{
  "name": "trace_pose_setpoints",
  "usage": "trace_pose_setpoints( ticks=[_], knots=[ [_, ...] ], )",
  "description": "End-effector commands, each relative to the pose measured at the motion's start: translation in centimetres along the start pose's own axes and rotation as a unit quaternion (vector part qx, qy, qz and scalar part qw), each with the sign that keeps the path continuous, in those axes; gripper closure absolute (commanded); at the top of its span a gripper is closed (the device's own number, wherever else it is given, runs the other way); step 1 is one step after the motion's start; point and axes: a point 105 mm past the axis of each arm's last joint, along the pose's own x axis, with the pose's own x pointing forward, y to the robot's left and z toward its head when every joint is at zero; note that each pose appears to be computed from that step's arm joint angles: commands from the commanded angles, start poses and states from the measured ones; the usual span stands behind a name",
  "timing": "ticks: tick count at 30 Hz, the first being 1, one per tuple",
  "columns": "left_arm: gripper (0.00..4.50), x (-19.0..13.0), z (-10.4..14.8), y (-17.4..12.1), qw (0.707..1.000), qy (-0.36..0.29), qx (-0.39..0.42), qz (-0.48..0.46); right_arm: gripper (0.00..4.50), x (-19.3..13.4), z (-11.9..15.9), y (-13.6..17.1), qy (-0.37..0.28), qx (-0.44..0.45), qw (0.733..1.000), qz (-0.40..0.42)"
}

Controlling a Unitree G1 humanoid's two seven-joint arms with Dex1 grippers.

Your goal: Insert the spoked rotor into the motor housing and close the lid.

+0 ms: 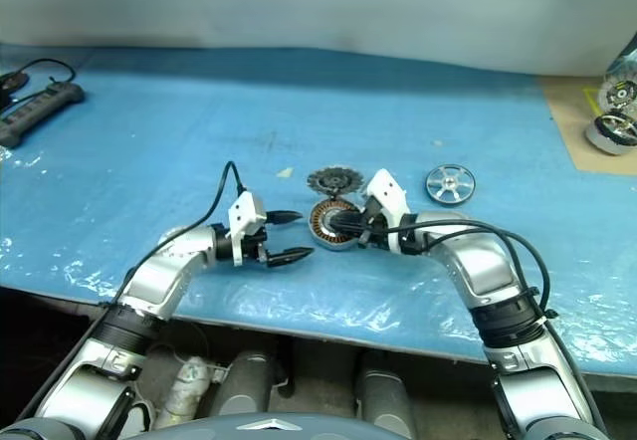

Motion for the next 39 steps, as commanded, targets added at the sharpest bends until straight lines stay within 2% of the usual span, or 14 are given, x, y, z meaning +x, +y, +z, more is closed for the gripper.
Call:
trace_pose_setpoints(
  ticks=[1, 12, 18, 20, 23, 30, 32, 35, 39],
  knots=[
    [0.45, -0.5, 0.1, 0.0, 1.000, -0.013, 0.014, 0.020, 3.95, -0.1, 1.6, -0.4, -0.024, -0.031, 0.999, -0.003],
    [0.45, -0.5, -1.8, -1.1, 0.998, -0.016, -0.023, 0.055, 3.95, 0.5, 1.9, -0.3, -0.029, -0.030, 0.999, 0.008],
    [0.45, -0.2, 0.6, 1.1, 0.989, -0.048, -0.053, 0.132, 3.95, 0.8, 2.0, -0.6, -0.036, -0.032, 0.999, -0.012],
    [0.45, -0.6, 2.1, 1.6, 0.984, -0.062, -0.057, 0.157, 3.95, 0.7, 1.7, -0.8, -0.033, -0.036, 0.998, -0.026],
    [0.45, -1.4, 3.0, 1.9, 0.978, -0.066, -0.079, 0.182, 3.95, 0.5, 1.6, -0.9, -0.034, -0.037, 0.998, -0.035],
    [0.45, -3.7, 2.2, 0.3, 0.982, -0.049, -0.148, 0.107, 3.95, 0.6, 0.8, -0.3, -0.021, -0.029, 0.999, -0.016],
    [0.45, -3.8, 1.4, -0.6, 0.988, -0.022, -0.136, 0.076, 3.95, 0.9, 0.7, -0.3, -0.019, -0.032, 0.999, -0.016],
    [0.45, -2.5, 1.4, -1.4, 0.993, -0.002, -0.101, 0.054, 3.95, 1.2, 0.9, -0.5, -0.021, -0.035, 0.999, -0.020],
    [0.45, 0.1, 2.8, -1.1, 0.994, -0.018, -0.089, 0.056, 3.95, 1.1, 0.8, -0.5, -0.019, -0.035, 0.999, -0.022]
  ],
)
